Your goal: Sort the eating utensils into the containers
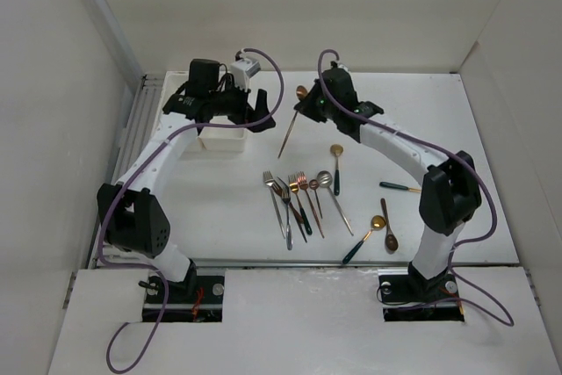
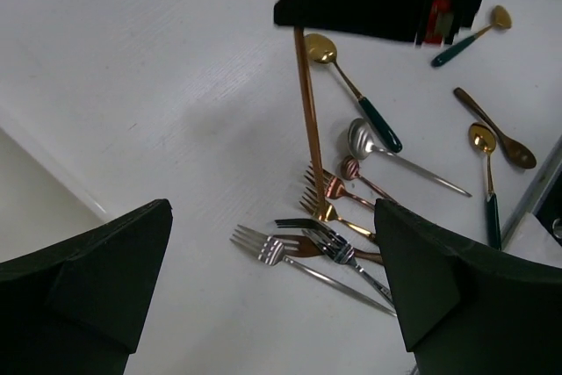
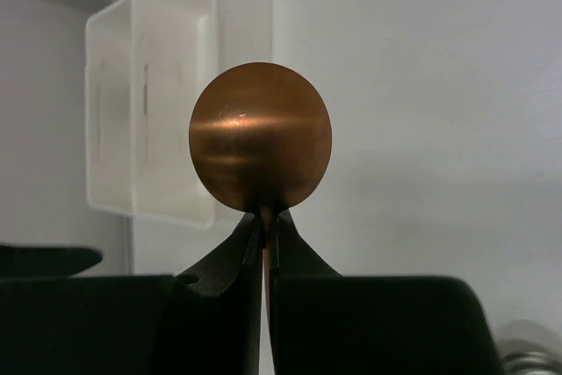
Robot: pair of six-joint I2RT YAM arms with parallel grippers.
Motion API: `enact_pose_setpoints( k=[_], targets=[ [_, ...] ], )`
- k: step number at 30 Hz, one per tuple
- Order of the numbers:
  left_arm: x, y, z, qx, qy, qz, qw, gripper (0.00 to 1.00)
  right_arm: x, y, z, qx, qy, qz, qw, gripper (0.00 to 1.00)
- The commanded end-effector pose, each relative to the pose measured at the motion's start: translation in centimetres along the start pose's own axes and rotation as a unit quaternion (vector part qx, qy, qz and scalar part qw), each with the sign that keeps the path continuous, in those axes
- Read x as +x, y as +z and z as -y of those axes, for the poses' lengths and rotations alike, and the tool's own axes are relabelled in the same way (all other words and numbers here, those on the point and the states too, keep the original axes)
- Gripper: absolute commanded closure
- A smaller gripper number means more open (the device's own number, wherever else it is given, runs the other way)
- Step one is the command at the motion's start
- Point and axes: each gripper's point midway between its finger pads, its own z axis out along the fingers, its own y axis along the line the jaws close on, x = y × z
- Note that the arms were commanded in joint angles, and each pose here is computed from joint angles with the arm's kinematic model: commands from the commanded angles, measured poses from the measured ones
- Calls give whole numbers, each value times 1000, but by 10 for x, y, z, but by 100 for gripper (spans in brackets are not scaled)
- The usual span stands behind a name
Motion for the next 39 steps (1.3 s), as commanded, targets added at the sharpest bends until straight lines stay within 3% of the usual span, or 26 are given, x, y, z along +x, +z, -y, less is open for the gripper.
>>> enact_pose_setpoints(
  k=[1,16,20,21,22,25,28,29,30,32,35,37,38,39],
  targets=[
    [-22,0,18,46,14,30,998,0,-19,-32,-70,-107,25,12,994,100],
    [12,10,17,49,9,4,999,6,1,-38,-122,-190,82,-52,977,100],
    [13,12,14,43,0,6,999,25,1,-43,-133,-219,85,-59,970,100],
    [13,12,15,43,-4,6,999,34,3,-44,-134,-223,84,-64,969,100],
    [13,12,15,43,-4,6,999,45,12,-43,-136,-226,81,-78,968,100],
    [10,14,6,20,-17,9,1000,100,21,-39,-135,-231,78,-94,965,100],
    [6,13,-1,-3,-20,12,1000,100,28,-37,-134,-235,72,-107,963,100],
    [6,13,-8,-23,-20,11,999,100,34,-35,-134,-238,70,-121,961,94],
    [3,12,-11,-35,-18,15,999,100,27,-37,-135,-245,64,-116,960,82],
    [0,9,-28,-84,-17,18,996,100,26,-32,-131,-246,50,-115,961,44],
    [-7,1,-53,-158,-15,21,987,100,15,-30,-114,-229,40,-98,968,28],
    [-11,-12,-85,-257,-26,26,966,100,5,-24,-86,-179,38,-80,980,7],
    [-21,-24,-102,-295,-26,45,954,100,4,-26,-76,-158,19,-71,985,0],
    [-20,-41,-132,-348,-38,50,936,100,1,-21,-57,-123,8,-65,990,0]
  ],
)
